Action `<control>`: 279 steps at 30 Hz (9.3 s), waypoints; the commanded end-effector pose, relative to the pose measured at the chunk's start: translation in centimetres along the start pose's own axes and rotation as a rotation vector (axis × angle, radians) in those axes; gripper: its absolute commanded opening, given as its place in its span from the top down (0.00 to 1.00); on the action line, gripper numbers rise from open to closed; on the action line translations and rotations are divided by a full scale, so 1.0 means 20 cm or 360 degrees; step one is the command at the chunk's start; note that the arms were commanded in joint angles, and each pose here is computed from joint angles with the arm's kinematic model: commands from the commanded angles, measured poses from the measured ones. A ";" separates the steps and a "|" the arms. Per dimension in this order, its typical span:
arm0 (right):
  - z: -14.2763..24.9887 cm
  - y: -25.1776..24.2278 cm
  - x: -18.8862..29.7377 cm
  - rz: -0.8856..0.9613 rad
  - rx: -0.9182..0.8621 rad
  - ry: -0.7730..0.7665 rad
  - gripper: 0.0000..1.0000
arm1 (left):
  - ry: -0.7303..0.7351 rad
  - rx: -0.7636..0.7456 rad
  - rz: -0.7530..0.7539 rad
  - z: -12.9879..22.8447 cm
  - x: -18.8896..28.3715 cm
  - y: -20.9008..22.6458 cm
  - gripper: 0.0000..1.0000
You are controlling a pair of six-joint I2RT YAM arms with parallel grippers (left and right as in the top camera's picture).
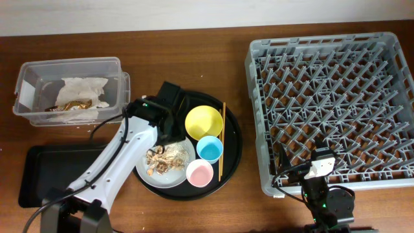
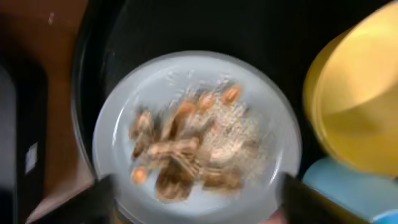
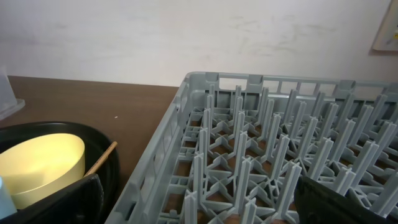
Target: Sort waste into correct bins and load items into the dishwasher rack
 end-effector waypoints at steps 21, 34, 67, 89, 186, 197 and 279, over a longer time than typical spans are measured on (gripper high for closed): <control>0.01 -0.01 0.00 0.0018 0.0010 0.0007 0.01 | -0.0012 0.0693 0.0277 -0.32 -0.16 -0.06 0.14; 0.01 -0.01 0.00 0.0018 0.0010 0.0007 0.01 | -0.0285 0.1394 -0.0208 -0.35 0.35 1.02 0.01; -0.76 1.31 -0.09 -0.0993 0.0123 0.1793 0.01 | -0.0285 0.1394 -0.0208 -0.35 0.35 1.02 0.01; -0.25 1.57 -0.22 -0.0811 0.0350 0.2140 0.85 | -0.0285 0.1394 -0.0208 -0.35 0.35 1.02 0.01; -1.16 0.20 -0.42 -0.0477 -0.0113 0.1693 0.96 | -0.0285 0.1394 -0.0208 -0.35 0.35 1.02 0.01; -0.28 -0.64 -0.36 -0.1200 -0.1526 0.1101 0.96 | -0.0285 0.1394 -0.0208 -0.35 0.35 1.02 0.01; -1.53 -0.22 -0.57 -0.0681 -0.0637 0.1121 0.96 | -0.0286 0.1395 -0.0207 -0.35 0.35 1.02 0.01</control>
Point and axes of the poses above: each gripper's point midway between its finger pads, its own x axis back along the fingers, its own y axis along the line the jaws close on, z = x × y, the point moved 6 cm from there along x, back along the fingers, and after that the axes turned 15 degrees about x, right-handed, at the moved point
